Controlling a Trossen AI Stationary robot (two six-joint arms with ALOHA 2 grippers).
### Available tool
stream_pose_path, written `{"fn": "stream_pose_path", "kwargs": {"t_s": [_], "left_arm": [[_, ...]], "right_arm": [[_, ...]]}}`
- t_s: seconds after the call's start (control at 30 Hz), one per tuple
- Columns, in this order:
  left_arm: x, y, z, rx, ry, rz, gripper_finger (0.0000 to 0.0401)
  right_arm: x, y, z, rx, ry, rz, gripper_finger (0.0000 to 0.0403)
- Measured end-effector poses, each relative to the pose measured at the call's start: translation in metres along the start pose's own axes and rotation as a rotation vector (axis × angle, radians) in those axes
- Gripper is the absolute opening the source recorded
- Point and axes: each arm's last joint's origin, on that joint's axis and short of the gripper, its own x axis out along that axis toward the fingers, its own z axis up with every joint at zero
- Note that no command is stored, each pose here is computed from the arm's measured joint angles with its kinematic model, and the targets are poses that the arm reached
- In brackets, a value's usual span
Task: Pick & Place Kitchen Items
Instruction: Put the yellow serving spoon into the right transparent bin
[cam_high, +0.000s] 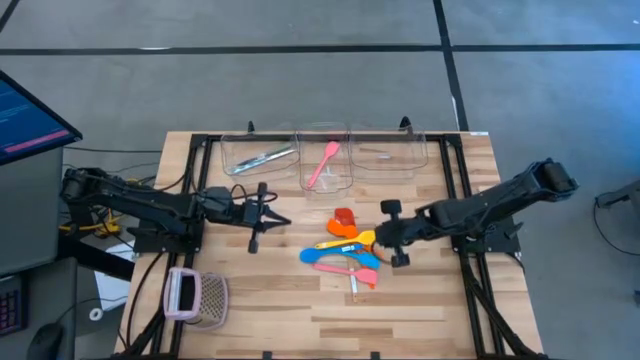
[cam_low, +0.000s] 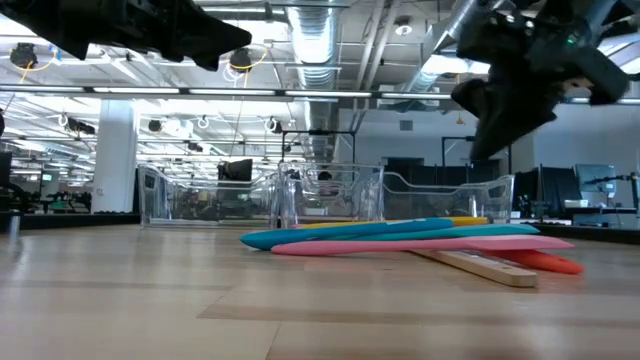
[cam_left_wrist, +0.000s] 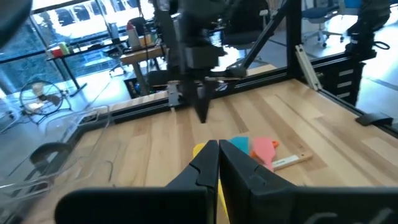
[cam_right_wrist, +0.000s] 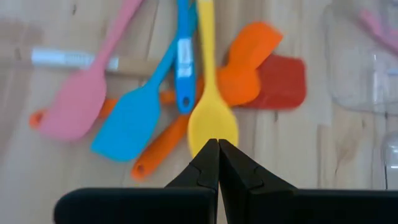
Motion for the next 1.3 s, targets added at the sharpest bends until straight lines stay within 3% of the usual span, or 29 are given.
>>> {"fn": "stream_pose_path", "kwargs": {"t_s": [0.13,0.37,0.67,0.87,1.3], "left_arm": [[0.000,0.001,0.000,0.000,0.005,0.023,0.0002],[0.000,0.001,0.000,0.000,0.006,0.022,0.0002],[0.001,0.001,-0.001,-0.007,0.013,0.027,0.0002],[0.001,0.001,-0.001,-0.007,0.018,0.053,0.0002],[0.001,0.002,-0.002,-0.053,0.025,0.091,0.0002]], "right_arm": [[0.007,0.018,-0.011,-0.115,0.121,-0.040,0.0000],[0.008,0.044,-0.015,-0.085,0.112,-0.118,0.0000],[0.009,0.049,-0.065,0.024,-0.136,-0.077,0.0000],[0.006,0.040,-0.084,0.025,-0.278,-0.126,0.0000],[0.032,0.049,-0.089,-0.302,-0.151,-0.197,0.0001]]}}
